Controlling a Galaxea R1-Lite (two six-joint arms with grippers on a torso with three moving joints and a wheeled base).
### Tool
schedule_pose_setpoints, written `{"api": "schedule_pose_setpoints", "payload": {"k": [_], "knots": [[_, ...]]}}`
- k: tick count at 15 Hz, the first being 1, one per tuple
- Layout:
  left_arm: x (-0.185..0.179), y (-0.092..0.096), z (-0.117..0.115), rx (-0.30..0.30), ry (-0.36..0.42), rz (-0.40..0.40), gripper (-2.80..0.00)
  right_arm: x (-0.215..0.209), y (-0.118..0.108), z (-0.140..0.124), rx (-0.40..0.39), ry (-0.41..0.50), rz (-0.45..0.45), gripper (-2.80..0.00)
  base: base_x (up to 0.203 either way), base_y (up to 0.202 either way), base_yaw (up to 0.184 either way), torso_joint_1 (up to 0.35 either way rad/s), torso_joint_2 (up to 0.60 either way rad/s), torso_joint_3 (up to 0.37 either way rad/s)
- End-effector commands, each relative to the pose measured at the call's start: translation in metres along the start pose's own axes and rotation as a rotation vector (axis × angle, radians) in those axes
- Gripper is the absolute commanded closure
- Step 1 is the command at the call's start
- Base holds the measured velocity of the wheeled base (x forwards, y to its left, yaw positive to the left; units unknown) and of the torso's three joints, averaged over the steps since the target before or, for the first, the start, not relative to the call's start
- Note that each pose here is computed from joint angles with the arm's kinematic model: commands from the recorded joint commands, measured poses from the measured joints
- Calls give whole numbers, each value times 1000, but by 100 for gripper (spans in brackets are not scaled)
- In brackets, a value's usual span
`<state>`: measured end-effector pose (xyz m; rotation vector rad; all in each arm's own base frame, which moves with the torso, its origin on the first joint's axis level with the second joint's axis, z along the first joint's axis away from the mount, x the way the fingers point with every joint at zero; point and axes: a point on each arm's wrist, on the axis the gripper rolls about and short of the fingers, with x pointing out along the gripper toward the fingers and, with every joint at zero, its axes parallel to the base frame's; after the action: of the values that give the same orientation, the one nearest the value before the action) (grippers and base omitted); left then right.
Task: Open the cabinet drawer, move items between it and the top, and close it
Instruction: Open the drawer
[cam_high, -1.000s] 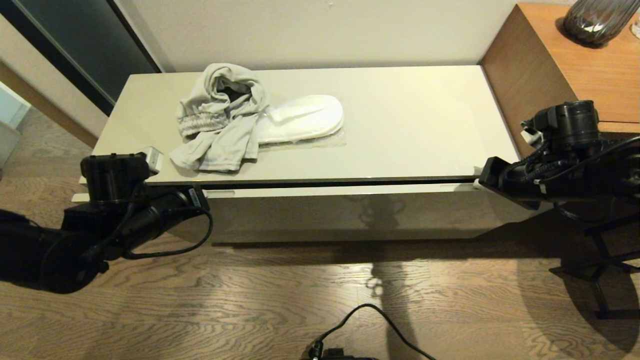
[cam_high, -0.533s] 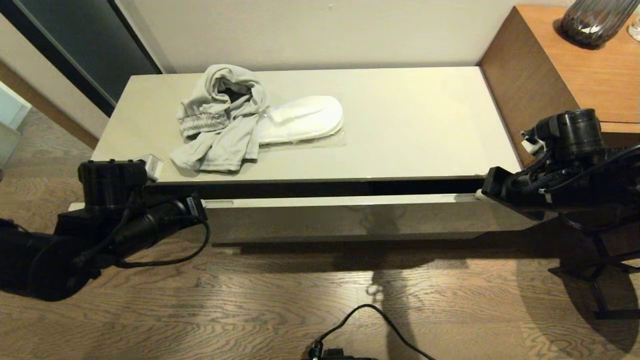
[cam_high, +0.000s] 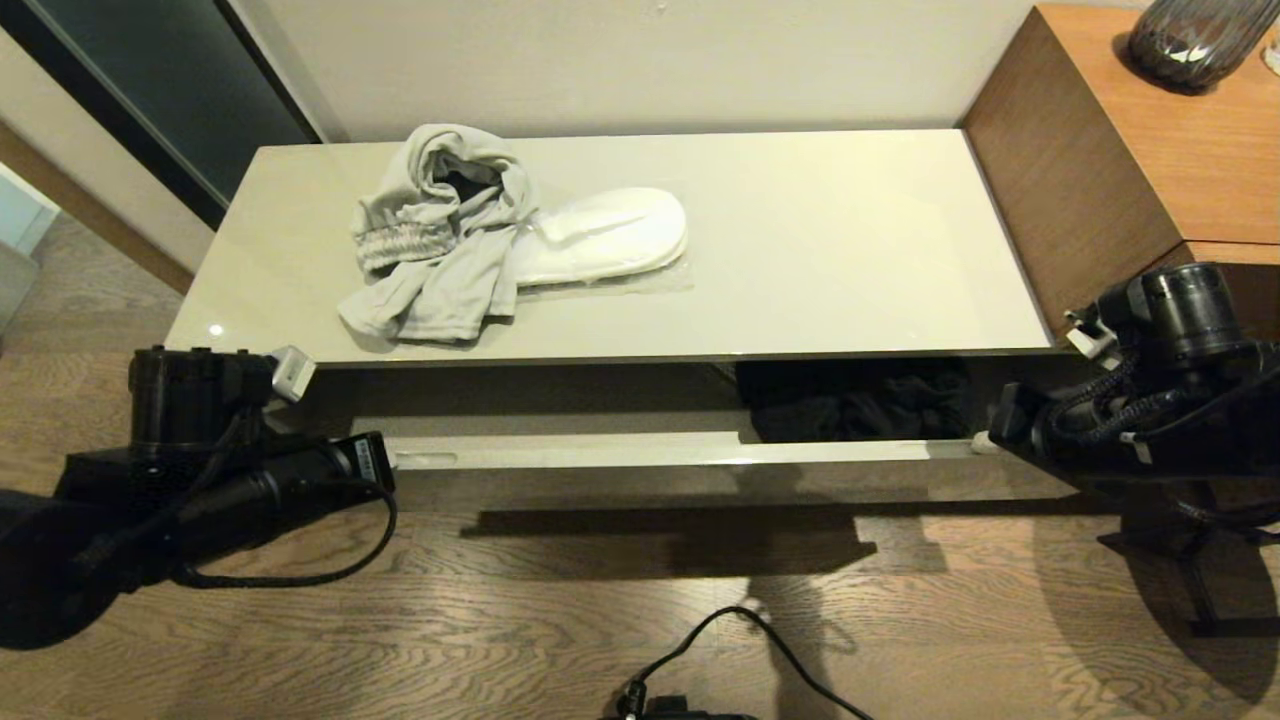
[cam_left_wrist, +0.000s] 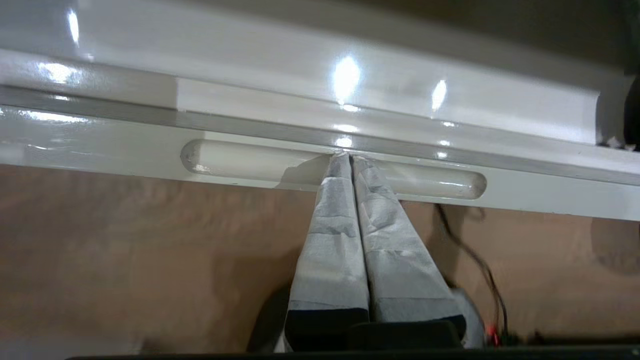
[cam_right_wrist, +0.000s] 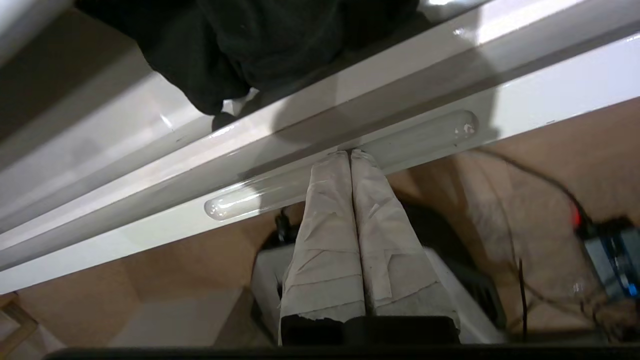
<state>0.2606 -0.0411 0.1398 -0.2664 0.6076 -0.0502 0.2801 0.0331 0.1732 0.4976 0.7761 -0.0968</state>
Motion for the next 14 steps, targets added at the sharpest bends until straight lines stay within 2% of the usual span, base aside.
{"api": "schedule_pose_setpoints", "payload": {"k": [1,5,8,14], "knots": [[-23,-4,5,-6,-42,-19,0,-21,-6,-10,11,-5,1,0,0,0,0,0,0,0],[-67,-9,3,-9,-50,-48,0,-71,-12,-20,11,-32,21,0,0,0,0,0,0,0],[-100,-6,-7,-5,-33,-51,0,-106,-18,-30,4,-31,22,0,0,0,0,0,0,0],[-168,3,-18,-11,-155,-25,0,-148,-21,-37,-51,-105,64,0,0,0,0,0,0,0]]}}
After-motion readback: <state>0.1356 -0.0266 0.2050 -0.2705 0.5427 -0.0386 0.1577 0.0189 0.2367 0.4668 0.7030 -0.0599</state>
